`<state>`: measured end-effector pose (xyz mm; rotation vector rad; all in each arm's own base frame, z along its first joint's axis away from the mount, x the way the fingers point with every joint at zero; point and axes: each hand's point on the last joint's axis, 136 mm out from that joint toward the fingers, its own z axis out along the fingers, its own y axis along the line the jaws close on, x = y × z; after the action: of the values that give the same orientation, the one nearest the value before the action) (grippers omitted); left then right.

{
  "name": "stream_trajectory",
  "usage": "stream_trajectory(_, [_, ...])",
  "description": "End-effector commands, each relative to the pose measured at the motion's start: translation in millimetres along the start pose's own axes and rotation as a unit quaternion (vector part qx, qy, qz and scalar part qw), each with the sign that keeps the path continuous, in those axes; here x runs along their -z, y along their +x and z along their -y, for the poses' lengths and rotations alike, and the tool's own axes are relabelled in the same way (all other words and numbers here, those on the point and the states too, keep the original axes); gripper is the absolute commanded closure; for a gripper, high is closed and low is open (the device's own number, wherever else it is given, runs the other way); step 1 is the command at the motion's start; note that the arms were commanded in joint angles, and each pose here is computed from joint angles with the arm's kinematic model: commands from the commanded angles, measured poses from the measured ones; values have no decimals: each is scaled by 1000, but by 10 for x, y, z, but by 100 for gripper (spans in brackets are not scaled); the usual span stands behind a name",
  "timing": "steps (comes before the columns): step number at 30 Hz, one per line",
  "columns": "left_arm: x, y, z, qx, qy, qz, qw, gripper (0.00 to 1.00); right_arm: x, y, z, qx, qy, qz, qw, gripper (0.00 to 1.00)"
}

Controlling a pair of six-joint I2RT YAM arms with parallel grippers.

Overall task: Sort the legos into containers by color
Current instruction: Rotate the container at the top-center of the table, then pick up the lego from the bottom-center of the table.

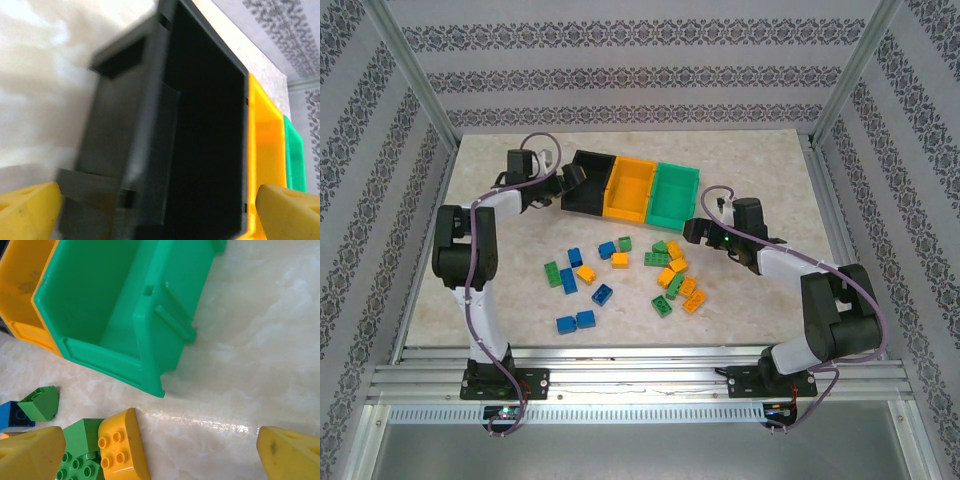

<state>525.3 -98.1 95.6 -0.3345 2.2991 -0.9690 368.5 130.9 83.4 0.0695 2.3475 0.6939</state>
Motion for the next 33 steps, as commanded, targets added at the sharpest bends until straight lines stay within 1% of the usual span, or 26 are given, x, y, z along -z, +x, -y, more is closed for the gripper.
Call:
stream_trajectory(1, [-30,278,270,-7,22,-17,1000,0,8,8,-7,-7,5,4,1000,2])
stream_trajectory(4, [6,413,261,-2,13,-23,1000,0,-27,20,1,-9,5,-4,1000,2])
stream_trajectory(8, [89,587,294,11,36,-27,999,0,-54,43,-21,-7,0,-9,1000,2])
stream_trajectory(10, [139,661,280,9,36,-30,999,0,-49,37,-74,2,-10,-9,1000,2])
stream_trajectory(13, [254,681,278,-5,36,-24,999,0,-74,86,-167,19,-19,-22,999,2])
stream_trajectory(15, [378,636,313,-15,38,-11,999,0,-79,136,-279,34,-25,-33,999,2])
stream_trajectory(18, [627,584,343,-38,26,20,999,0,-55,275,-559,72,-25,-51,996,3])
stream_trajectory(20, [785,588,321,-64,5,44,997,0,-9,416,-846,104,-31,-65,992,4])
stream_trajectory(23, [973,644,170,-85,-44,78,992,1,42,694,-1264,151,-43,-94,983,5])
stream_trajectory(25, [1048,699,73,-94,-59,100,989,1,57,912,-1505,180,-45,-123,975,5])
stream_trajectory(26, [1068,747,0,-95,-69,108,987,1,53,1030,-1608,194,-43,-138,970,5])
stream_trajectory(29, [1129,816,-178,-86,-83,139,983,1,23,1260,-1871,227,-32,-153,961,5])
stream_trajectory(32, [1193,824,-216,-68,-73,160,982,1,-115,1402,-1991,234,-22,-166,958,6])
stream_trajectory(33, [1194,831,-222,-67,-74,157,982,1,-170,1426,-2013,234,-17,-172,957,9])
